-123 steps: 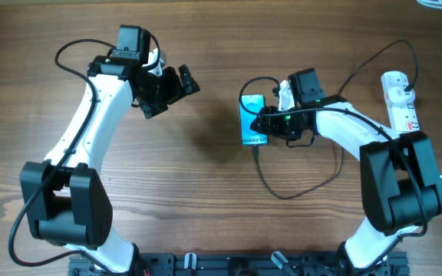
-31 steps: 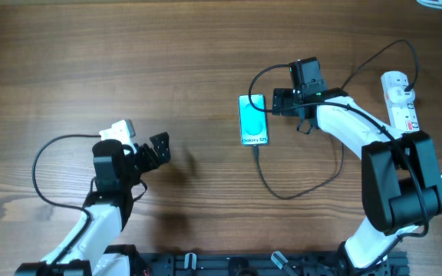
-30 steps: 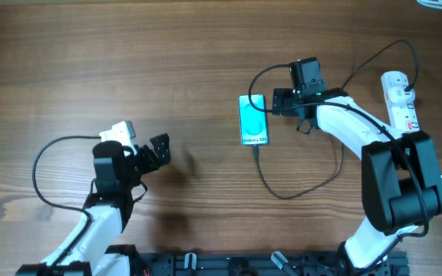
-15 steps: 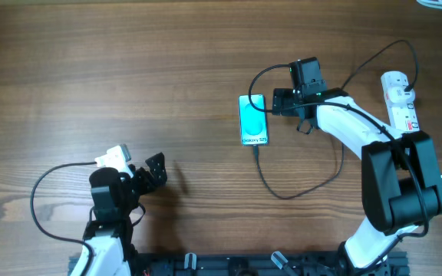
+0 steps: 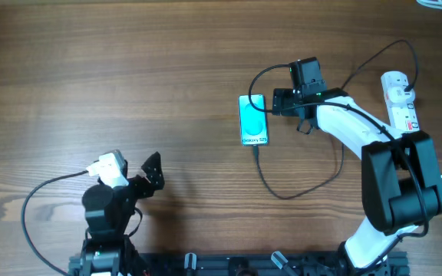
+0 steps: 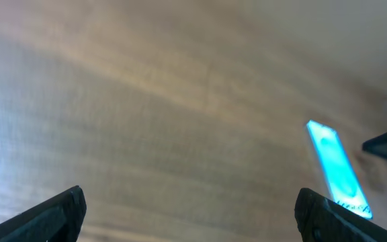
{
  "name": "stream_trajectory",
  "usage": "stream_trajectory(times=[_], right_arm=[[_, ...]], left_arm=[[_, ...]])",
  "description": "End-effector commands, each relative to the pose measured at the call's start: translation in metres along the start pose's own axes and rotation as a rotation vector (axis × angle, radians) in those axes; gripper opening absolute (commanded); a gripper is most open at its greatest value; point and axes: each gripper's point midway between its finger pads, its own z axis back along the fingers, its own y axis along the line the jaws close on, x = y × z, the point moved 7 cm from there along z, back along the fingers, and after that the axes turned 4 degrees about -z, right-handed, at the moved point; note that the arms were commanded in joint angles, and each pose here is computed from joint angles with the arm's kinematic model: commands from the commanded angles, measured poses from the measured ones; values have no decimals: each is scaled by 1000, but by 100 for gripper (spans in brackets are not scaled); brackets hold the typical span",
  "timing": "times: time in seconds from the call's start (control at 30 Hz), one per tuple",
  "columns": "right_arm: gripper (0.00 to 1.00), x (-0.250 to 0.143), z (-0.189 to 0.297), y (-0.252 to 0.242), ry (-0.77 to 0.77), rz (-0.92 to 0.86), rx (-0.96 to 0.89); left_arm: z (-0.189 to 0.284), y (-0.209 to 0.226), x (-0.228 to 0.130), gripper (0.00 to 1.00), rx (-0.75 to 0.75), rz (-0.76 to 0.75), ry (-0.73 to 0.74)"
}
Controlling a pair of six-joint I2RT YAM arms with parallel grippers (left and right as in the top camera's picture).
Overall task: Plug charger to phone and switch on socket
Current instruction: 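Release the phone from the right gripper and retract the left arm to rest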
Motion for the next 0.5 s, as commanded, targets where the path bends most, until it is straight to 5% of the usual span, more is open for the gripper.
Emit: stream_trajectory(times=[0.0,0.3,0.47], right_arm=[[100,5,1,-2,-18,12,-17],[100,5,1,-2,-18,12,-17],[100,5,1,-2,-18,12,-17]], left_arm=[[8,-4,15,100,-10,-104,-110],[29,-27,40,100,-83,-329,-331],[29,-25,40,100,-42,-349,-339]])
